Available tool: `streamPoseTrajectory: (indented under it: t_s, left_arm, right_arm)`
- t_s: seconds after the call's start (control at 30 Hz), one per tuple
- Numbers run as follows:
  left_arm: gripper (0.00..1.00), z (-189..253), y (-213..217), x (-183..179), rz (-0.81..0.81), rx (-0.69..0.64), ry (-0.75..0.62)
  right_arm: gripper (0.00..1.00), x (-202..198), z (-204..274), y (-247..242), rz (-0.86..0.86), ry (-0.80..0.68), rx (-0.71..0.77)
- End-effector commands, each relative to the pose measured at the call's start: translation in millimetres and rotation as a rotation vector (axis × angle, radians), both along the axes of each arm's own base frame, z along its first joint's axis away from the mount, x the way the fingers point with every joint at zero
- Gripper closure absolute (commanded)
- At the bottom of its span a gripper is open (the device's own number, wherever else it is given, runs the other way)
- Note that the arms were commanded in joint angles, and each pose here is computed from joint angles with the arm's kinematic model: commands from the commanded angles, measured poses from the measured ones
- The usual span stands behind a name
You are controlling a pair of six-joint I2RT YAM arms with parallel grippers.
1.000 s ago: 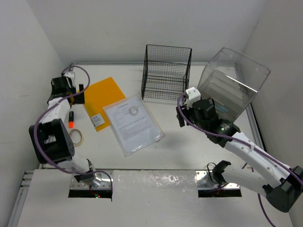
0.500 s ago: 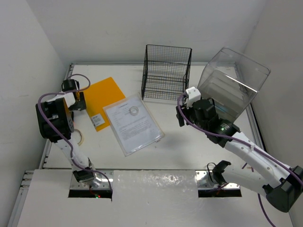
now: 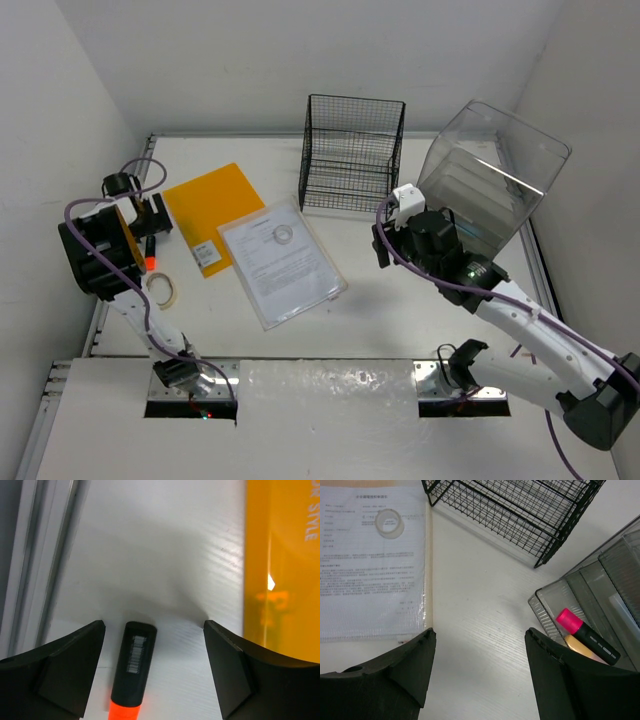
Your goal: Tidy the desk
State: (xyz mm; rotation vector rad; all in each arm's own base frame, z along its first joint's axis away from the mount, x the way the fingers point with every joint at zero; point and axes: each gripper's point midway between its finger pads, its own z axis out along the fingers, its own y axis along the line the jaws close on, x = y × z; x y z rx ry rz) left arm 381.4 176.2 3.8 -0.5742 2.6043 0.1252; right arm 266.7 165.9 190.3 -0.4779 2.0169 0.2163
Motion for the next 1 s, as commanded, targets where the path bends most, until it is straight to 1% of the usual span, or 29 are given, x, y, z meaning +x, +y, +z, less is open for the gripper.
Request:
streamPoseTrajectory:
  t_s: [0.0, 0.13, 0.17, 0.2, 0.23, 0.27, 0.3, 0.33, 0.4, 0.5, 0.6, 0.63, 0.7, 0.77, 0.87, 0.9, 0.97]
  left_arm:
    - [0.22, -42.7, -36.2, -52.9, -0.025, -0.159, 0.157]
    - [0.35, -44.9, -38.0, -64.6, -0.043, -0.142, 0.173]
    - [0.47, -45.4, -38.1, -66.3, -0.045, -0.139, 0.176]
    - [0.55, -46.4, -38.8, -67.6, -0.05, -0.137, 0.18]
    - [0.74, -47.7, -39.6, -71.6, -0.053, -0.141, 0.189]
    - [0.84, -47.8, -41.7, -73.1, -0.057, -0.147, 0.191]
    - [0.97, -47.6, -42.8, -74.7, -0.058, -0.15, 0.195]
    - [1.0, -46.2, -44.0, -76.3, -0.062, -0.151, 0.193]
    - [1.0, -43.0, -45.3, -76.1, -0.067, -0.152, 0.181]
    - [1.0, -32.5, -40.7, -71.1, -0.074, -0.12, 0.146]
    - [1.0, -10.4, -38.8, -60.5, -0.107, -0.092, 0.077]
    - [1.0, 5.4, -37.0, -55.5, -0.123, -0.069, 0.034]
    - [1.0, 22.9, -35.8, -51.1, -0.149, -0.026, 0.0]
    - [1.0, 54.2, -33.0, -41.8, -0.17, 0.034, -0.071]
    - [1.0, 95.9, -49.7, -28.2, -0.27, 0.093, -0.163]
    - [1.0, 106.5, -64.9, -22.3, -0.334, 0.113, -0.183]
    - [1.0, 133.4, -84.4, -16.6, -0.403, 0.145, -0.246]
  right_arm:
    - [0.3, 1.3, 16.4, 0.6, -0.013, -0.055, 0.042]
    - [0.3, 1.2, 19.8, -0.2, -0.015, -0.065, 0.051]
    - [0.3, 1.0, 20.3, -0.3, -0.015, -0.068, 0.053]
    - [0.3, 0.9, 19.2, -0.4, -0.015, -0.067, 0.052]
    - [0.3, 0.3, 18.9, 0.0, -0.012, -0.066, 0.052]
    - [0.3, 0.0, 18.9, 0.5, -0.011, -0.066, 0.054]
    - [0.3, 0.2, 18.9, 0.1, -0.012, -0.066, 0.054]
    - [0.3, 0.1, 18.9, 0.3, -0.01, -0.066, 0.053]
    - [0.3, -0.3, 17.9, 0.3, -0.009, -0.063, 0.052]
    - [0.3, -0.3, 16.3, 0.0, -0.008, -0.059, 0.045]
    - [0.29, -1.8, 14.9, 3.9, 0.013, -0.048, 0.049]
    - [0.29, -2.3, 16.4, 6.2, 0.024, -0.05, 0.058]
    - [0.28, -5.4, 17.0, 14.2, 0.067, -0.044, 0.08]
    - [0.25, -8.1, 19.0, 25.3, 0.121, -0.038, 0.106]
    - [0.22, -11.4, 22.6, 40.3, 0.188, -0.018, 0.139]
    - [0.22, -15.0, 23.2, 47.0, 0.223, -0.005, 0.157]
    - [0.21, -13.3, 25.7, 53.9, 0.233, -0.003, 0.185]
